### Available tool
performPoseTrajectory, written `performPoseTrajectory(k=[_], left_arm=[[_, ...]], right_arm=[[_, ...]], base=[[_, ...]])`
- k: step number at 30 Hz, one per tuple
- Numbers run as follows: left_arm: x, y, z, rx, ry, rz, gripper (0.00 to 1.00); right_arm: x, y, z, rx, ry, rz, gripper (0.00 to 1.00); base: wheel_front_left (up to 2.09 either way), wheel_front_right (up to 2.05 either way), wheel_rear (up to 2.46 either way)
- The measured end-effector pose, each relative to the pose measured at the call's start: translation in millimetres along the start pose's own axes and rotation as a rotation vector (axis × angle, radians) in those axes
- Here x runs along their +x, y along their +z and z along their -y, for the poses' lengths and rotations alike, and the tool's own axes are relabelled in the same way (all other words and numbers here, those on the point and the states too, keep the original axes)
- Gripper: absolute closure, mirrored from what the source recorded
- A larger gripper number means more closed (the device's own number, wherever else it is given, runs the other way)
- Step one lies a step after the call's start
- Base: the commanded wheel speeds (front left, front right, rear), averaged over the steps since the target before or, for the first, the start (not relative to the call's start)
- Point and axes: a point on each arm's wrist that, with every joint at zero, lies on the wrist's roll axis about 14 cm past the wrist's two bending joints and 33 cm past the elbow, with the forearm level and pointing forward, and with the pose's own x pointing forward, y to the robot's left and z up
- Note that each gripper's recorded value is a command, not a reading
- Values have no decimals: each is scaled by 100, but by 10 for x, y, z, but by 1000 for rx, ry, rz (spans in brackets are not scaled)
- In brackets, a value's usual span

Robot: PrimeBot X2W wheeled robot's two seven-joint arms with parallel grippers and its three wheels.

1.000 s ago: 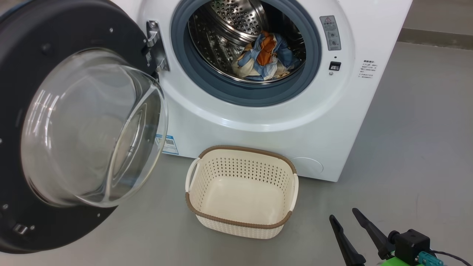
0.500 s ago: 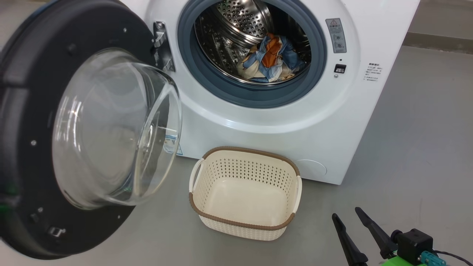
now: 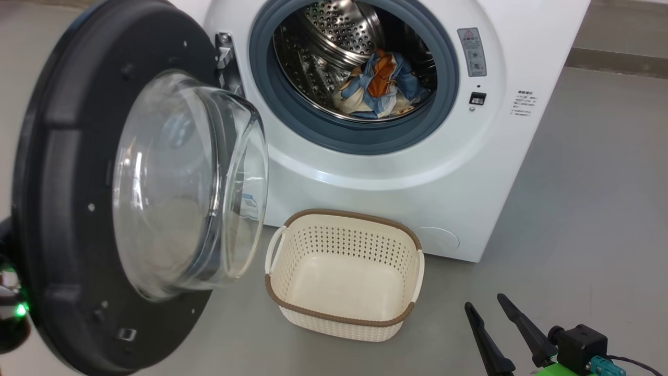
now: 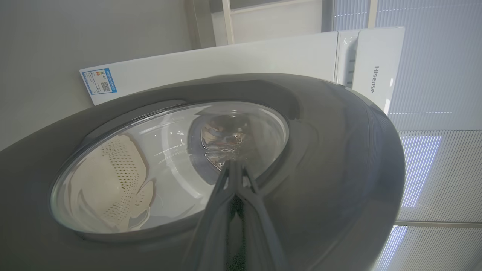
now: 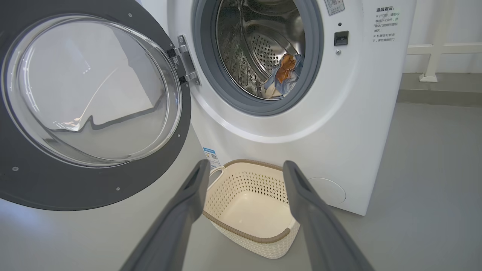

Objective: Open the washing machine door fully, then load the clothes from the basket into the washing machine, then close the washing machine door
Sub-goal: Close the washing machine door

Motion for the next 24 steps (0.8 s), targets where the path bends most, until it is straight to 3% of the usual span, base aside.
performPoseTrajectory(k=[24], left_arm=[[314, -850, 347, 17, -68, -219, 100]], right_arm=[[-237, 39, 264, 13, -109, 22, 0]], base=[[0, 0, 0]])
